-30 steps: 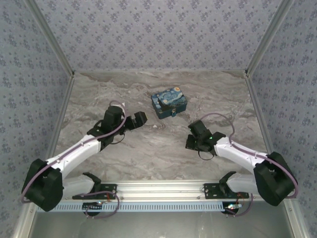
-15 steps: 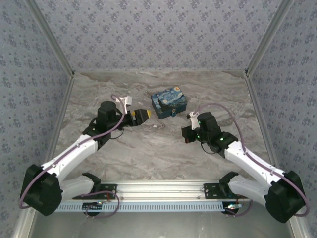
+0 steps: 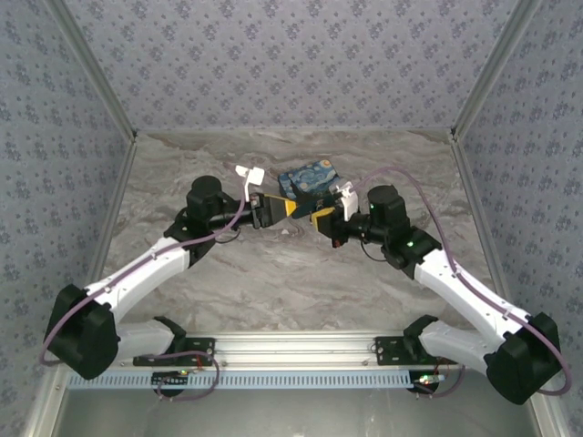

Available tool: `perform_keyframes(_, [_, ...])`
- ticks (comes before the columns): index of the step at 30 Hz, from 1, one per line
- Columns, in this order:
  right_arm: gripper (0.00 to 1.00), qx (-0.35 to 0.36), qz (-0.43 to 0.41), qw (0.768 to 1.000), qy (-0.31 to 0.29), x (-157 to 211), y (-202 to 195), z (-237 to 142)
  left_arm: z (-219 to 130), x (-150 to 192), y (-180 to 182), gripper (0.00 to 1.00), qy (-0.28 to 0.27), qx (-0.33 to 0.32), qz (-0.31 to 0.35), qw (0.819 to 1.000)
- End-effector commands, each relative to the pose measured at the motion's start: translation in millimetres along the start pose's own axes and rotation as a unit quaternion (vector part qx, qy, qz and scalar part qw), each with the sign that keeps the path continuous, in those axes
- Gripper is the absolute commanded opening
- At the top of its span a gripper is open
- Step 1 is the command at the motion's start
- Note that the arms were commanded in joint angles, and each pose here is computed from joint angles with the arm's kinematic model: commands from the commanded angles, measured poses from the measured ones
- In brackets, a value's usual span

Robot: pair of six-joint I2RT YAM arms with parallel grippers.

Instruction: Unlock the padlock with the key

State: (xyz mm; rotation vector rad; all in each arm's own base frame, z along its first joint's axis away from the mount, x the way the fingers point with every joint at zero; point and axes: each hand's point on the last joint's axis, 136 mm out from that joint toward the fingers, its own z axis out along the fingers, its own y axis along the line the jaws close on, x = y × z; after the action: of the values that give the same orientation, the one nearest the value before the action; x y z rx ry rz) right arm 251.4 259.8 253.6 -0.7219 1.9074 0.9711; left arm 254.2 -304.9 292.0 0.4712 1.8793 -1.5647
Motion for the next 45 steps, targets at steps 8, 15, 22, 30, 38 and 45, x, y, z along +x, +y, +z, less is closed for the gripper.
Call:
perform_keyframes(8, [0.00,-0.076,-0.012,0.997,-0.015,-25.5,31.7,9.5,14.4,-6.6,-24.6,0.42,0.011,0.048,0.031,0.998])
perform_keyframes(15, [0.00,-0.084,-0.008,0.996,-0.022,-29.2,35.3,11.2,19.7,-1.5,-20.9,0.37,0.020,0.046,0.025,0.998])
perform_keyframes(22, [0.00,-0.081,-0.003,0.996,-0.028,-31.7,34.5,10.8,22.7,2.3,-19.0,0.25,0.027,0.044,0.021,0.998])
perform_keyframes(30, [0.02,-0.073,0.026,0.996,-0.036,-33.7,25.0,6.4,20.3,-6.3,-17.3,0.00,0.009,0.022,0.018,1.000])
perform_keyframes(38, [0.34,-0.115,0.075,0.981,-0.140,-54.7,21.9,-18.2,16.2,-22.0,-28.5,0.00,-0.016,0.024,0.012,1.000])
perform_keyframes(45, [0.43,-0.145,0.093,0.972,-0.161,-62.1,28.1,-17.0,15.4,-28.3,-31.3,0.00,-0.027,0.022,0.010,0.999])
